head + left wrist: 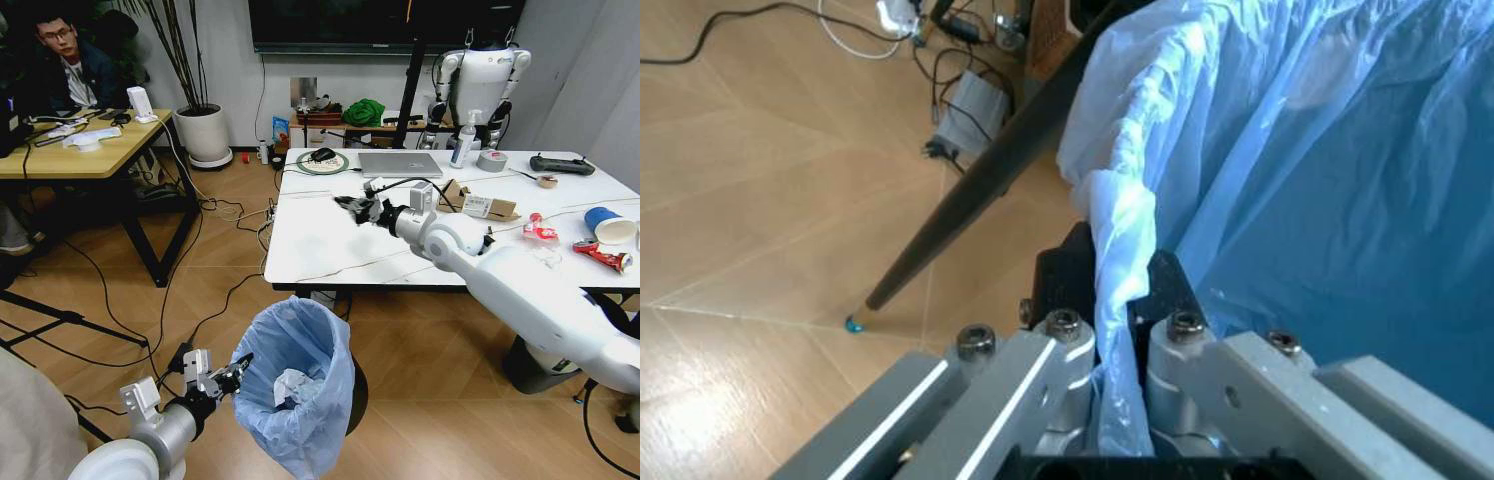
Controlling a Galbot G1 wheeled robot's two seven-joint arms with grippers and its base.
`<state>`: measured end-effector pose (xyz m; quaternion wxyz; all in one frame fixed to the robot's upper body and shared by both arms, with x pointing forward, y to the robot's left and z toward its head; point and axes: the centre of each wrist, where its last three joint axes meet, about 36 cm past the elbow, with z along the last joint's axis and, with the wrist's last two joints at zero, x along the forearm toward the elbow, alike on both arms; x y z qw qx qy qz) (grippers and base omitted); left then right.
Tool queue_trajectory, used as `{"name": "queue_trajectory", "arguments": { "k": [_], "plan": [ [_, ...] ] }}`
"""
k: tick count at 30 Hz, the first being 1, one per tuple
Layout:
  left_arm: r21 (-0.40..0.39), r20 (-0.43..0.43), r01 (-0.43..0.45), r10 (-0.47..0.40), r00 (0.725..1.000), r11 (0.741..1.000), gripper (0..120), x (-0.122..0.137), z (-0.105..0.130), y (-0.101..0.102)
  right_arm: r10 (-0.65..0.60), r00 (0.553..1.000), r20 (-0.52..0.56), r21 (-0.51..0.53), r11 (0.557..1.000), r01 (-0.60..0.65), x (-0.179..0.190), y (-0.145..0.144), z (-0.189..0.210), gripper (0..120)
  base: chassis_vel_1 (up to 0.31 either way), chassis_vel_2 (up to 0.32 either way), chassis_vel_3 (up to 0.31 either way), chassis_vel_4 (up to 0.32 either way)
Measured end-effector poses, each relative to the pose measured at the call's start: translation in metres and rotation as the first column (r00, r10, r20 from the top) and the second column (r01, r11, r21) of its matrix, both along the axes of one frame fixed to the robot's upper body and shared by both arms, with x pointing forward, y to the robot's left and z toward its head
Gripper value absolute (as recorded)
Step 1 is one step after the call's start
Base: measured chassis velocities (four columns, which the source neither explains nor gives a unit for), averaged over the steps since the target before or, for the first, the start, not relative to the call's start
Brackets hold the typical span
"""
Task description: Pick up the trash bin and place the trash from the table into it.
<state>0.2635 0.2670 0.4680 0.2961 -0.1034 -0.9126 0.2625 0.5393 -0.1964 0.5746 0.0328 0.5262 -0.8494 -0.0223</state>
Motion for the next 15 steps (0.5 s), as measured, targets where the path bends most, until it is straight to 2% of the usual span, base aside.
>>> {"name": "queue_trajectory", "arguments": {
  "k": [2, 5, 10, 15],
  "plan": [
    [0.002, 0.004, -0.004, 0.004, 1.000, 1.000, 0, 0.000, 0.001, 0.001, 0.134, 0.991, -0.003, 0.024, 0.991, -0.134, -0.027, 0.006, 0.002, 0, 0.000, 0.000, 0.000, 0.000],
    [-0.003, 0.014, -0.009, 0.009, 1.000, 1.000, 0, 0.001, 0.004, 0.002, 0.267, 0.964, -0.012, 0.013, 0.964, -0.267, -0.058, 0.010, -0.005, 0, 0.000, 0.000, 0.000, 0.000],
    [-0.009, 0.014, -0.014, 0.014, 1.000, 1.000, 0, -0.001, 0.006, 0.000, 0.387, 0.921, -0.048, -0.037, 0.921, -0.389, -0.095, 0.013, -0.032, 0, 0.000, 0.000, 0.000, 0.000],
    [-0.015, 0.014, -0.019, 0.019, 1.000, 1.000, 0, -0.003, 0.007, 0.000, 0.429, 0.899, -0.085, -0.083, 0.896, -0.435, -0.108, 0.005, -0.057, 0, 0.000, 0.000, 0.000, 0.000]
  ]
}}
